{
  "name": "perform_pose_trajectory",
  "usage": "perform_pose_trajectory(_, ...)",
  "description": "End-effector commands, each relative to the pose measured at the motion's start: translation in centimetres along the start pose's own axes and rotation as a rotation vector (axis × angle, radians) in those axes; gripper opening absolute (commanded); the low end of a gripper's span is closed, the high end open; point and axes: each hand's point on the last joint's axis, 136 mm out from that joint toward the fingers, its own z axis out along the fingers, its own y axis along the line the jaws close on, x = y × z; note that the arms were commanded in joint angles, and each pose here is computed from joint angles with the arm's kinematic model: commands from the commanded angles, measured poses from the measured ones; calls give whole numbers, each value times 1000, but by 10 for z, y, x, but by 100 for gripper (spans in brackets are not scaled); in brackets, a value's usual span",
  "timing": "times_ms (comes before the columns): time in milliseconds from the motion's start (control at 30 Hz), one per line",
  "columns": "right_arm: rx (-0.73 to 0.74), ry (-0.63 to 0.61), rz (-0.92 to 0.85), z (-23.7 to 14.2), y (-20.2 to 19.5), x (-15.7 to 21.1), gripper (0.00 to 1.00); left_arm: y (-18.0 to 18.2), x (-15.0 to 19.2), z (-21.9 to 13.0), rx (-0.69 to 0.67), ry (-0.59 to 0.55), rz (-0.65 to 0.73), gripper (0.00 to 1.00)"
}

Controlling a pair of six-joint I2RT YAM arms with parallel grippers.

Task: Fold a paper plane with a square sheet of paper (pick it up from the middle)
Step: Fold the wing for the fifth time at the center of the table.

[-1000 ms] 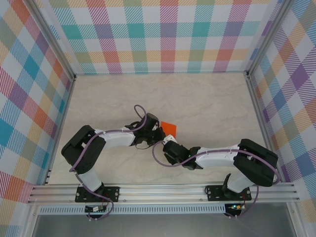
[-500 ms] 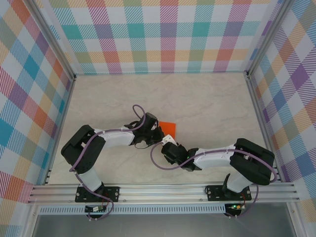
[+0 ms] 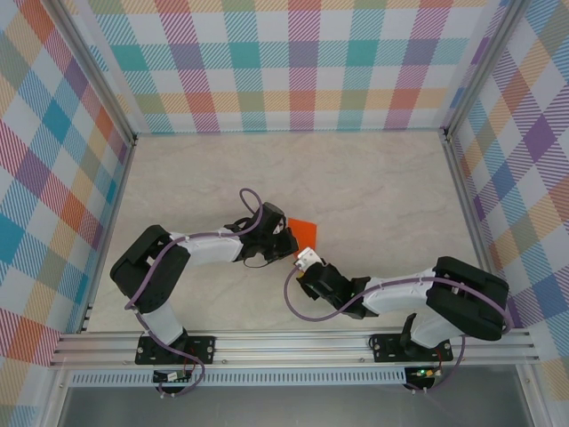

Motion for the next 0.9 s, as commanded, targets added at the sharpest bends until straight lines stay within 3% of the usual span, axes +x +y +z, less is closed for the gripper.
perform_pose_trajectory(0,-19,-69,-26,4,8,-21,43,-4,1,2,0,12,-5,6)
perform_pose_trajectory(467,43,-59,-93,18,5,-22,31,-2,2,1,-6,15,-4,6)
perform_pose_trajectory(867,57,-41,-97,23,3,-18,28,-1,3,2,-8,19,-6,6)
